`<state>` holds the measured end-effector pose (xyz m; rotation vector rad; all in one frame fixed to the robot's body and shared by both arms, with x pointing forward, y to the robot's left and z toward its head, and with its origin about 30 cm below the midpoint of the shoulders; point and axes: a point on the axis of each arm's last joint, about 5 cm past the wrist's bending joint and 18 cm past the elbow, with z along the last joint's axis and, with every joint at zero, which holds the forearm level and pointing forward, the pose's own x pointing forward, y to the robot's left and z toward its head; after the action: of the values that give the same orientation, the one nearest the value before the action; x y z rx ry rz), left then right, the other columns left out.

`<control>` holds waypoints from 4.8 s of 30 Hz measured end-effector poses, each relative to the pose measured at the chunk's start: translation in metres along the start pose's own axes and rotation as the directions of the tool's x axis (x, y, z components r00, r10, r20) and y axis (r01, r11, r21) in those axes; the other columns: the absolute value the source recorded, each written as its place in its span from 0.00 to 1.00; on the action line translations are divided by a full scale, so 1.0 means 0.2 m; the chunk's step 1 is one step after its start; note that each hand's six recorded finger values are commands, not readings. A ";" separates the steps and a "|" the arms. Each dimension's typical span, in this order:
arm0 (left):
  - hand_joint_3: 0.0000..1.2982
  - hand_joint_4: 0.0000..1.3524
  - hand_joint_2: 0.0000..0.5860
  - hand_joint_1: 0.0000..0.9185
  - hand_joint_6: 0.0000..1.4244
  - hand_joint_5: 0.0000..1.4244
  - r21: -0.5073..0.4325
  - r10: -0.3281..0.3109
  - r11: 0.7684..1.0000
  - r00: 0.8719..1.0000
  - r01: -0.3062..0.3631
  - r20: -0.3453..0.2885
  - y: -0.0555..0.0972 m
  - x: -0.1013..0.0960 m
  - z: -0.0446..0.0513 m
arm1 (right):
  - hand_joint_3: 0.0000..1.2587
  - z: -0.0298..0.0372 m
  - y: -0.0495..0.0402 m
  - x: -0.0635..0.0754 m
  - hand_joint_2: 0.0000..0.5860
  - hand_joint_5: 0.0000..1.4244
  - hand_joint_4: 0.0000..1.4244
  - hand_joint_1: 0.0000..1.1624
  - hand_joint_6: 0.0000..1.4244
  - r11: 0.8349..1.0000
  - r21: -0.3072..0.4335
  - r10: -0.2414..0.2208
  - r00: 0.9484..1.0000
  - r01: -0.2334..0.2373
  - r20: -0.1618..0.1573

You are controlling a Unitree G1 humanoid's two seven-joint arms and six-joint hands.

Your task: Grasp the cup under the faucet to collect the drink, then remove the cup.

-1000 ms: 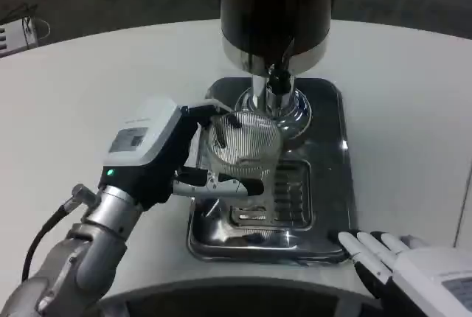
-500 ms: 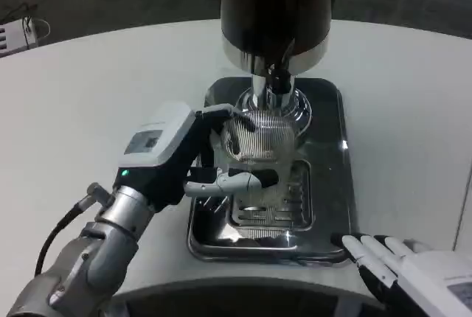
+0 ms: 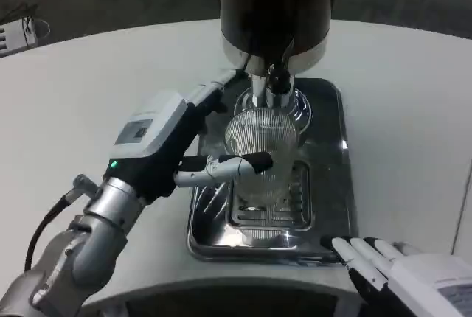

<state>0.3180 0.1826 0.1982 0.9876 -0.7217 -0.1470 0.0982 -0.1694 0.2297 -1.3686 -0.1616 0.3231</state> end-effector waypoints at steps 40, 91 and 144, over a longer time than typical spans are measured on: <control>0.08 0.05 0.12 0.00 0.20 0.15 -0.349 -0.077 0.915 0.936 0.204 0.344 0.46 0.14 0.208 | 0.00 0.021 0.007 0.02 0.72 0.00 0.00 0.41 0.00 1.000 0.031 0.003 1.000 -0.003 -0.016; 0.00 0.00 0.12 0.00 0.07 0.00 -0.011 -0.271 0.957 0.908 0.290 0.320 0.29 0.19 0.309 | 0.00 -0.087 0.067 0.01 0.54 0.00 0.00 0.49 0.00 0.904 0.407 -0.119 0.991 0.132 -0.056; 0.00 0.00 0.05 0.00 0.07 0.00 -0.009 -0.274 0.957 0.913 0.290 0.303 0.37 0.18 0.271 | 0.00 0.008 0.247 0.82 0.35 0.00 0.00 0.68 0.00 0.615 0.704 -0.369 0.919 0.355 -0.141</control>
<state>0.2969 0.1705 0.2935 1.0257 -0.8428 -0.5771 0.2459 -0.1074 0.1697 -0.5122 -0.2884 0.0306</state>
